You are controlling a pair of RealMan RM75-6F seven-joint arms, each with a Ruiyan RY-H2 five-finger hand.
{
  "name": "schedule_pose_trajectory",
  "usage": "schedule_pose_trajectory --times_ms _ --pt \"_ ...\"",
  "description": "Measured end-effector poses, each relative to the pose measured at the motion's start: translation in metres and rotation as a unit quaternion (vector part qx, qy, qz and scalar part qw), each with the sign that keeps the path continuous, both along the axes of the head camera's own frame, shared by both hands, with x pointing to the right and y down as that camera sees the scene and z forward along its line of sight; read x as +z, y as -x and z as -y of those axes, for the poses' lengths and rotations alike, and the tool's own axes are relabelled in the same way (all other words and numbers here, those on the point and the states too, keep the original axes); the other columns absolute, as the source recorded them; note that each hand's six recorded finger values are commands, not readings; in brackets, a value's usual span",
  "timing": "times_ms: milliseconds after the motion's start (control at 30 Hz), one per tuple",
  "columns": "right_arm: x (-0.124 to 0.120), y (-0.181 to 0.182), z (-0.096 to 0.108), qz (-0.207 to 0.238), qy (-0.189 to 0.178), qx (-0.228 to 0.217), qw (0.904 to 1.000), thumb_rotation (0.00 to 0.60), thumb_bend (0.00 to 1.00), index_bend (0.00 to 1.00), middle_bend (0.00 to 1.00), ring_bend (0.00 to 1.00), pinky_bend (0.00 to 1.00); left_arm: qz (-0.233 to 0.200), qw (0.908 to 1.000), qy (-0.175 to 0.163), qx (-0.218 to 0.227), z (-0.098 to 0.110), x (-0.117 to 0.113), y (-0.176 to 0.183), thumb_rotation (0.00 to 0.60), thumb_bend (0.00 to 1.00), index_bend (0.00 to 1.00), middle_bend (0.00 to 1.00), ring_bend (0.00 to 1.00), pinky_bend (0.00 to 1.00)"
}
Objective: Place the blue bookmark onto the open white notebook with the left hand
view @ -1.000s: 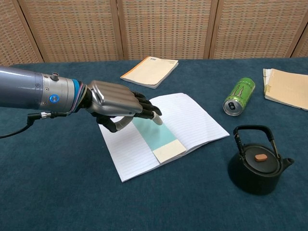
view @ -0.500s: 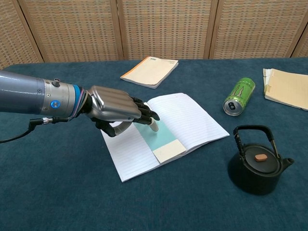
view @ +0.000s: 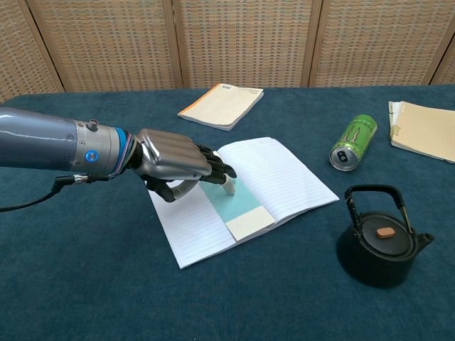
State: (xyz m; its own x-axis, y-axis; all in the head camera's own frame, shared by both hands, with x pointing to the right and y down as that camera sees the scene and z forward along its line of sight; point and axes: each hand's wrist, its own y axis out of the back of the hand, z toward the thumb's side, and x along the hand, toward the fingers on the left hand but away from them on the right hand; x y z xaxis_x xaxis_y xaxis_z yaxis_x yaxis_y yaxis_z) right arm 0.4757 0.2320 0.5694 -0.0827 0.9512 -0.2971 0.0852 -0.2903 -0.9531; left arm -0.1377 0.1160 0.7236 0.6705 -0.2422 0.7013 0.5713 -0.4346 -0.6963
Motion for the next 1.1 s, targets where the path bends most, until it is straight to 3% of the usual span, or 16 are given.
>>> schedule_pose_trajectory --times_ms 1100 --pt "0.0023 0.0011 -0.0006 -0.002 0.003 -0.002 1.0 0.6 0.1 0.04 0.0 0.0 0.0 0.005 0.9999 0.0 0.011 -0.0049 0.0054 0.0034 0.6 1.0 0.15 0.0 0.0 0.07"
